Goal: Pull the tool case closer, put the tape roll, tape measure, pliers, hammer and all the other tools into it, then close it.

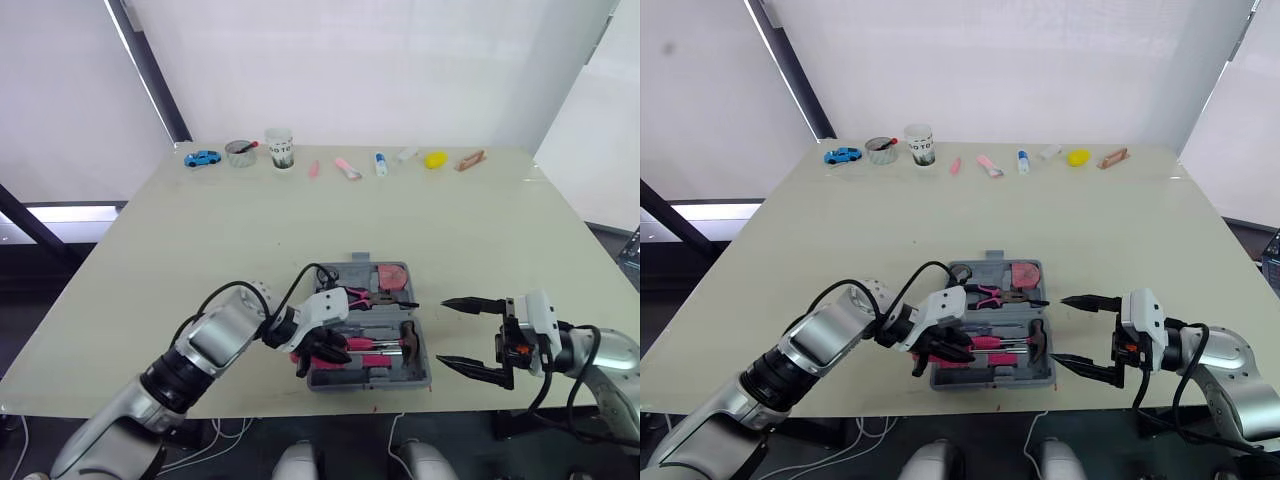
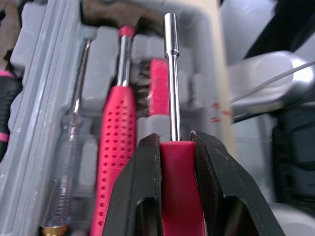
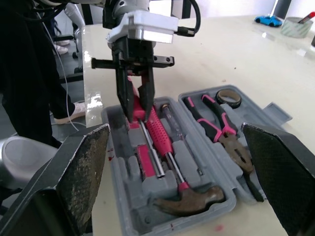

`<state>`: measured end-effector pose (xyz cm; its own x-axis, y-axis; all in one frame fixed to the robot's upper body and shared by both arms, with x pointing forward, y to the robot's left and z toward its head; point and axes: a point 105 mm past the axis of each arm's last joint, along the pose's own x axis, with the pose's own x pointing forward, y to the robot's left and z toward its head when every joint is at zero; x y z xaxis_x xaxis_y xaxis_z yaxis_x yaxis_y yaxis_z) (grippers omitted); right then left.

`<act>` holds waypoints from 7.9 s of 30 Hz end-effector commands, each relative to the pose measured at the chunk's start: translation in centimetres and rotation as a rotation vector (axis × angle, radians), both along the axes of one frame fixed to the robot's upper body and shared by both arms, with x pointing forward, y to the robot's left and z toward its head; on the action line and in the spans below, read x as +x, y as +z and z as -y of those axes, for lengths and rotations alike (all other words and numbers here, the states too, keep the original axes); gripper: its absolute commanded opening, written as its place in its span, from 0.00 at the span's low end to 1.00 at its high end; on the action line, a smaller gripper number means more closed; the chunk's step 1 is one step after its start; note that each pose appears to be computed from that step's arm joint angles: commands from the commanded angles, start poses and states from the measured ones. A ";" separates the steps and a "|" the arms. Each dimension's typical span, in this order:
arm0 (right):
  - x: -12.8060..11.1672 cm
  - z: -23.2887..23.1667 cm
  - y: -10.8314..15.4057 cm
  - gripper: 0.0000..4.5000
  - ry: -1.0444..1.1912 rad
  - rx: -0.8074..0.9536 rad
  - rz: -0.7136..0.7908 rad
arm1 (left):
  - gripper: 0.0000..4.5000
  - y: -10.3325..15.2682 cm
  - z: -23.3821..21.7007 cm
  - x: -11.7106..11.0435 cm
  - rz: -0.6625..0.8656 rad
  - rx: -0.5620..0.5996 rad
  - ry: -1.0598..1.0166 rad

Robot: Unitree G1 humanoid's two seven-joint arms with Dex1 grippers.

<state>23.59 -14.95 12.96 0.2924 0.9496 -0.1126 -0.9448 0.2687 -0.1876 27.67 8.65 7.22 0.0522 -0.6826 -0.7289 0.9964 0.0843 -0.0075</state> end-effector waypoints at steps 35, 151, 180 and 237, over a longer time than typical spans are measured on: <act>-0.9 1.6 -0.7 1.00 0.002 -0.016 -0.013 | 0.11 -1.1 6.4 -2.7 -0.097 0.114 -0.070; -0.9 9.3 -6.3 1.00 -0.763 0.047 -0.054 | 0.98 0.4 -19.5 -2.8 0.259 -0.451 0.799; 10.1 0.0 -7.7 0.01 -0.177 -0.336 -0.074 | 0.01 -2.0 -10.8 4.9 0.056 -0.332 0.205; 7.7 -3.3 -9.6 0.01 0.020 -0.338 -0.189 | 0.01 -4.5 -7.2 4.0 -0.095 -0.317 0.075</act>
